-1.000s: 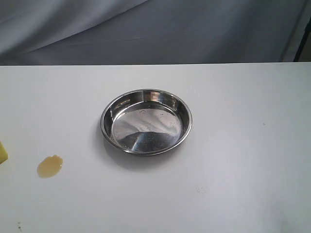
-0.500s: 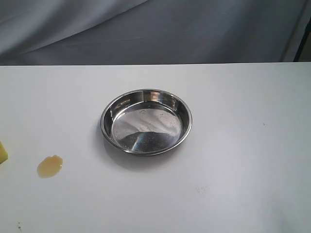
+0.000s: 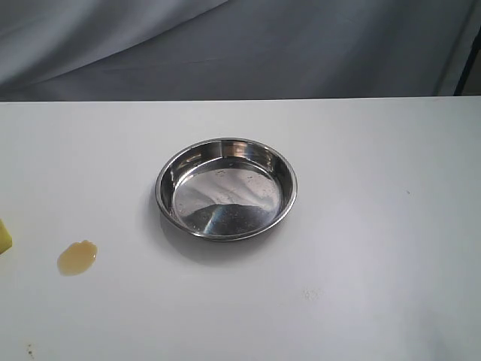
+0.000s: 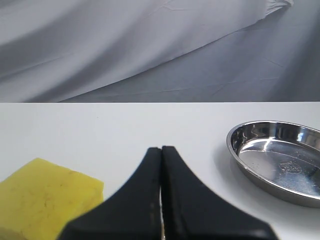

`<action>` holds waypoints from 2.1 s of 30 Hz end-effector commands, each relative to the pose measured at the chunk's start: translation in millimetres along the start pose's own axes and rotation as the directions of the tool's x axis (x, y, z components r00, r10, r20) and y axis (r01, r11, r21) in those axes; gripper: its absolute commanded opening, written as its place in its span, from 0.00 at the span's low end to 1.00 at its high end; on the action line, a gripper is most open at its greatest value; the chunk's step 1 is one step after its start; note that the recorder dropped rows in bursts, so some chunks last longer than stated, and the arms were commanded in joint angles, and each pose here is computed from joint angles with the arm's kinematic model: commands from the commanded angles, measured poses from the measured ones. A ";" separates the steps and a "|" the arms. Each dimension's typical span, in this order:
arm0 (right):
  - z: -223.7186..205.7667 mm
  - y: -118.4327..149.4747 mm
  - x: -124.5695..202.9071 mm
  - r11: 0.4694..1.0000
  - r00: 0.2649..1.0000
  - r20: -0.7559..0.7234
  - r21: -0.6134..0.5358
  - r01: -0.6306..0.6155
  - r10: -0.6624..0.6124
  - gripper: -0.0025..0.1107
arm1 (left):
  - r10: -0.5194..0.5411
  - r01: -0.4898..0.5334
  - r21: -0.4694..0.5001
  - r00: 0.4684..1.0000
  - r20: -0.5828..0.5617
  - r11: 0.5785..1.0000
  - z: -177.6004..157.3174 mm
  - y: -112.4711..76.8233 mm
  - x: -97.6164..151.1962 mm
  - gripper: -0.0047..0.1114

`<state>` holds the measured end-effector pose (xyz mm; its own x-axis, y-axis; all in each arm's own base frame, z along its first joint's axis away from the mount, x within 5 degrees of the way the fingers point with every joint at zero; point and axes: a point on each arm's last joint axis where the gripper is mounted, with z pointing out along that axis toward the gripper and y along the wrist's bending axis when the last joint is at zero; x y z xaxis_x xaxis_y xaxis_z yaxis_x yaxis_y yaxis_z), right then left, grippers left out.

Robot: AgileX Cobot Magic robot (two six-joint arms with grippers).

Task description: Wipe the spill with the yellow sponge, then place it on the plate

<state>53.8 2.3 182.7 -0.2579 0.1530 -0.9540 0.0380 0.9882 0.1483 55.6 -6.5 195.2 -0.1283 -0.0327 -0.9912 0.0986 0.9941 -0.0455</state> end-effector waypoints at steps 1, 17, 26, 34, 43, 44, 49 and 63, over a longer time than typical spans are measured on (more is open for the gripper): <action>-0.1 -0.3 0.9 1.000 1.000 0.004 0.005 -0.004 0.003 0.02 | -0.001 0.001 0.007 1.000 0.003 1.000 0.0 -0.3 1.0 0.04; -0.1 -0.3 0.9 1.000 1.000 0.004 0.005 -0.002 0.002 0.02 | -0.004 0.004 0.006 1.000 0.010 1.000 0.0 -0.3 0.4 0.04; -0.1 -0.3 0.9 1.000 1.000 0.004 0.005 -0.002 0.002 0.02 | 0.011 -0.011 0.002 0.999 0.035 1.000 -0.1 0.0 -1.9 0.04; -0.1 -0.3 0.9 1.000 1.000 0.004 0.005 -0.003 0.003 0.02 | -0.038 0.037 0.006 0.984 0.176 0.999 -1.4 0.3 -14.8 0.04; -0.1 -0.3 0.9 1.000 1.000 0.004 0.005 -0.003 0.003 0.02 | -0.283 0.275 0.069 0.926 0.248 0.959 -4.9 0.4 -27.8 0.04; -0.1 -0.3 0.9 1.000 1.000 0.004 0.005 -0.003 0.003 0.02 | -0.283 0.274 0.073 0.926 0.250 0.959 -6.6 -0.2 -32.8 0.04; -0.1 -0.3 0.9 1.000 1.000 0.004 0.005 -0.003 0.003 0.02 | -0.228 0.215 0.077 0.927 0.298 0.974 -16.0 -1.9 -57.0 0.04; -0.1 -0.3 0.9 1.000 1.000 0.004 0.005 -0.003 0.003 0.02 | -0.182 0.176 0.048 0.965 0.187 0.983 -11.6 -3.2 -64.5 0.04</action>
<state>53.8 2.3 182.7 -0.2579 0.1530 -0.9540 0.0380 0.9882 0.1483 46.1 -5.5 260.4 0.0893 -0.2468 -0.9649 0.1282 0.9636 -0.2346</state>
